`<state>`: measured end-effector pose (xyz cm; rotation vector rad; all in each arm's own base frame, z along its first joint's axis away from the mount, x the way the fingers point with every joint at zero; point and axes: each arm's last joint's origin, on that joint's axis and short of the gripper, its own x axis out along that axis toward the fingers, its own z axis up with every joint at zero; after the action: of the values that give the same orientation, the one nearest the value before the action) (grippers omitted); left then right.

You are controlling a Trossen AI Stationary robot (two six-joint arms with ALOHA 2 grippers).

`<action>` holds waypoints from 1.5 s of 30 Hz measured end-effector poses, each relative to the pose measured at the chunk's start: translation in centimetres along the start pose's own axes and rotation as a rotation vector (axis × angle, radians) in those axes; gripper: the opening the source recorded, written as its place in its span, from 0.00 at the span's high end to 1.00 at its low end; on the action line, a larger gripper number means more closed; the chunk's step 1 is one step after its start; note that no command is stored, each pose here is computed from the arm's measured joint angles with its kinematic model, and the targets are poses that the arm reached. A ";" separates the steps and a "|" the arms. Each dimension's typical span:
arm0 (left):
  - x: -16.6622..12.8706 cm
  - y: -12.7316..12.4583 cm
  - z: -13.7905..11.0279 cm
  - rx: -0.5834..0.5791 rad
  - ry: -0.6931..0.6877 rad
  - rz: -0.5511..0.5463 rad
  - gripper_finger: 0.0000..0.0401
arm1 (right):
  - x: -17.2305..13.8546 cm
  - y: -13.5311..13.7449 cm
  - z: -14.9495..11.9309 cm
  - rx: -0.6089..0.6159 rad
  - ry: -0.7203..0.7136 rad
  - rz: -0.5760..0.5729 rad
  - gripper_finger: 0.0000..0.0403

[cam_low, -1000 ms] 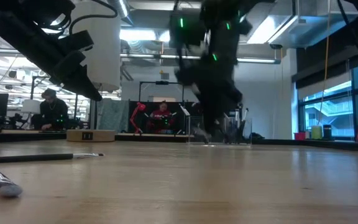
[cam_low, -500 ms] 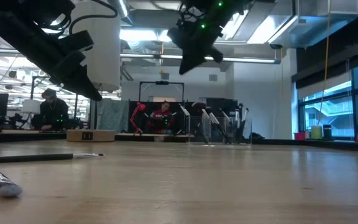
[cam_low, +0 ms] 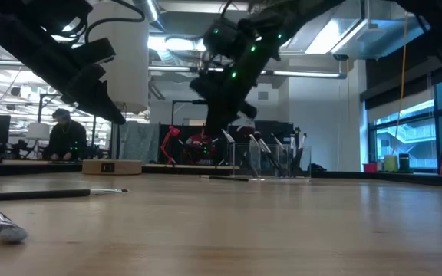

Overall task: Put items in baskets/containers
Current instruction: Put the black eyeshadow brush into the transparent organizer

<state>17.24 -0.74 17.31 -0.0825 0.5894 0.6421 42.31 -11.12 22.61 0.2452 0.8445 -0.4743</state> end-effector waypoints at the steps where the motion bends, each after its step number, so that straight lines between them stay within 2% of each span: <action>1: 0.0 0.0 0.0 0.000 -0.003 0.007 0.85 | 0.5 0.3 -0.3 -0.014 0.007 -0.001 0.91; 6: 0.0 0.0 0.0 0.001 -0.006 0.014 0.85 | 1.5 2.0 -1.9 -0.086 0.069 -0.094 0.89; 10: 0.0 0.1 -0.1 0.010 0.003 0.010 0.85 | 0.8 3.0 -3.0 -0.144 0.115 -0.245 0.89; 13: 0.0 0.1 -0.2 0.016 0.021 0.013 0.85 | 0.1 3.5 -3.9 -0.134 0.173 -0.286 0.89; 16: 0.0 0.2 -0.4 0.009 0.037 0.019 0.85 | -0.2 3.4 -4.9 -0.078 0.271 -0.281 0.89; 20: 0.0 0.2 -0.5 -0.001 0.041 0.017 0.85 | 0.8 2.8 -6.5 -0.019 0.297 -0.273 0.87; 27: 0.0 0.2 -0.4 -0.019 0.036 0.019 0.85 | 2.9 0.6 -6.9 0.085 0.243 -0.192 0.75; 33: 0.0 0.2 -0.4 -0.004 0.031 0.029 0.85 | 3.4 0.2 -6.7 0.106 0.191 -0.166 0.69; 39: 0.0 0.2 -0.4 -0.003 0.031 0.029 0.85 | 3.9 0.1 -7.5 0.138 0.178 -0.150 0.73; 45: 0.0 0.2 -0.4 -0.004 0.031 0.028 0.85 | 4.2 0.0 -8.4 0.141 0.181 -0.138 0.83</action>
<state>16.90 -0.66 17.00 -0.0878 0.6201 0.6704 39.15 -9.10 13.98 0.3654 1.0103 -0.6487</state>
